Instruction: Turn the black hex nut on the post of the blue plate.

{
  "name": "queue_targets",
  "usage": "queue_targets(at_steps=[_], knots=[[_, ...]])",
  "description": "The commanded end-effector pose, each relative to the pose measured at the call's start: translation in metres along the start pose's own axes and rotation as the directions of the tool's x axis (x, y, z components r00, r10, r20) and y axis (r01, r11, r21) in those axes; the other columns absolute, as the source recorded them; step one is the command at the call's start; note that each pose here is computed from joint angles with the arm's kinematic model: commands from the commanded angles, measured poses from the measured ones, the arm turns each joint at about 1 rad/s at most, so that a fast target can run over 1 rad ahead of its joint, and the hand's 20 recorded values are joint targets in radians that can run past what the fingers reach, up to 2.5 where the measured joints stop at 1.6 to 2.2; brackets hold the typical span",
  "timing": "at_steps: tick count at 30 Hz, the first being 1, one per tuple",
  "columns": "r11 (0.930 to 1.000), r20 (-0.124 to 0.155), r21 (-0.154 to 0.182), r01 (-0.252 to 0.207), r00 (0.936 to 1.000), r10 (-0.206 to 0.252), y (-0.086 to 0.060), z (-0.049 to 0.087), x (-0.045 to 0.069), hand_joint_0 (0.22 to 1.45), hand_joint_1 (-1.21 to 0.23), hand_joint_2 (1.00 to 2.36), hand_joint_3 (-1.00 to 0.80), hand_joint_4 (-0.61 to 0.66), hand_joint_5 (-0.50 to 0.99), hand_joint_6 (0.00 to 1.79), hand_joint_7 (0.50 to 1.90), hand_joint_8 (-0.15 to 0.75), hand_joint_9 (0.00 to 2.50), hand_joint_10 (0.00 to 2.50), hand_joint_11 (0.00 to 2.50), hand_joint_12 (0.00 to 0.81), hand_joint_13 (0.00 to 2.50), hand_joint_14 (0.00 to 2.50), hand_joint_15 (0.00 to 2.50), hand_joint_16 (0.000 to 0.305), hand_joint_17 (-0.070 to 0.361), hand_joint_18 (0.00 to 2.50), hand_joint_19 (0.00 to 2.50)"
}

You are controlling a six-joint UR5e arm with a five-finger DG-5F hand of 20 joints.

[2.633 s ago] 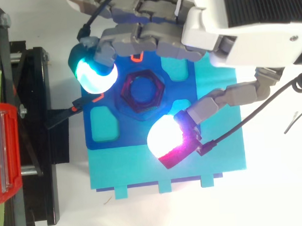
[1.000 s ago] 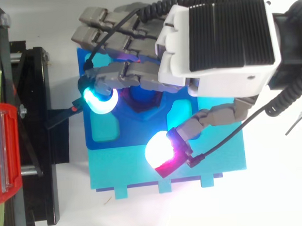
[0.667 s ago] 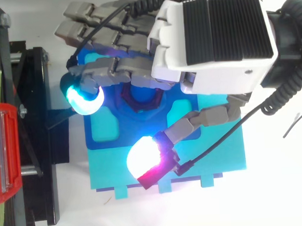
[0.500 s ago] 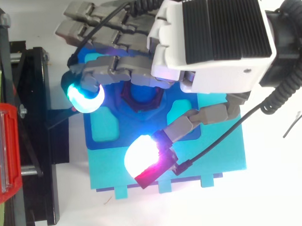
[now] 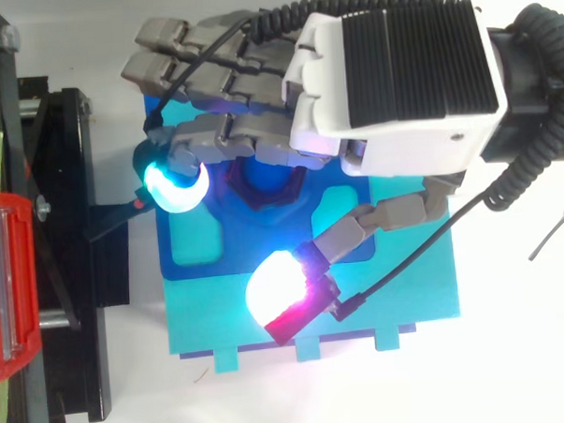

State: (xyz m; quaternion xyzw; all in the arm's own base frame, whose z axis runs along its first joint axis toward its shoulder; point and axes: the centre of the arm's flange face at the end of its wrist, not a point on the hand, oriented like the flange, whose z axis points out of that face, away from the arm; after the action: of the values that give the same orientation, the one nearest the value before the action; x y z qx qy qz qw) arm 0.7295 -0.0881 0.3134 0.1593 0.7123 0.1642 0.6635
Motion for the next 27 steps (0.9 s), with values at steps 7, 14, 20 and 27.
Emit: queue_targets(at_steps=[7, 14, 20, 27], knots=[[0.9999, -0.009, -0.004, 0.010, 0.9999, -0.010, -0.005, 0.000, 0.001, 0.41, -0.44, 1.00, -0.50, 0.34, -0.22, 0.50, 0.92, 0.293, 0.05, 0.00, 0.00, 0.409, 0.00, 0.00, 0.03, 0.059, 0.133, 0.00, 0.33], [0.9999, -0.017, 0.004, 0.014, 0.9998, -0.014, -0.009, -0.001, 0.002, 0.41, -0.41, 1.00, -0.50, 0.37, -0.20, 0.50, 0.97, 0.301, 0.07, 0.00, 0.00, 0.410, 0.00, 0.00, 0.03, 0.059, 0.133, 0.00, 0.34], [0.9999, -0.025, 0.002, 0.014, 0.9996, -0.014, -0.012, -0.003, 0.000, 0.42, -0.36, 1.00, -0.50, 0.38, -0.20, 0.50, 0.99, 0.305, 0.11, 0.00, 0.00, 0.404, 0.00, 0.00, 0.04, 0.058, 0.130, 0.02, 0.34], [0.9995, -0.034, 0.012, 0.029, 0.9990, -0.029, -0.017, -0.005, -0.002, 0.43, -0.37, 1.00, -0.50, 0.40, -0.18, 0.50, 1.01, 0.321, 0.24, 0.00, 0.00, 0.396, 0.10, 0.00, 0.00, 0.058, 0.130, 0.17, 0.26]])
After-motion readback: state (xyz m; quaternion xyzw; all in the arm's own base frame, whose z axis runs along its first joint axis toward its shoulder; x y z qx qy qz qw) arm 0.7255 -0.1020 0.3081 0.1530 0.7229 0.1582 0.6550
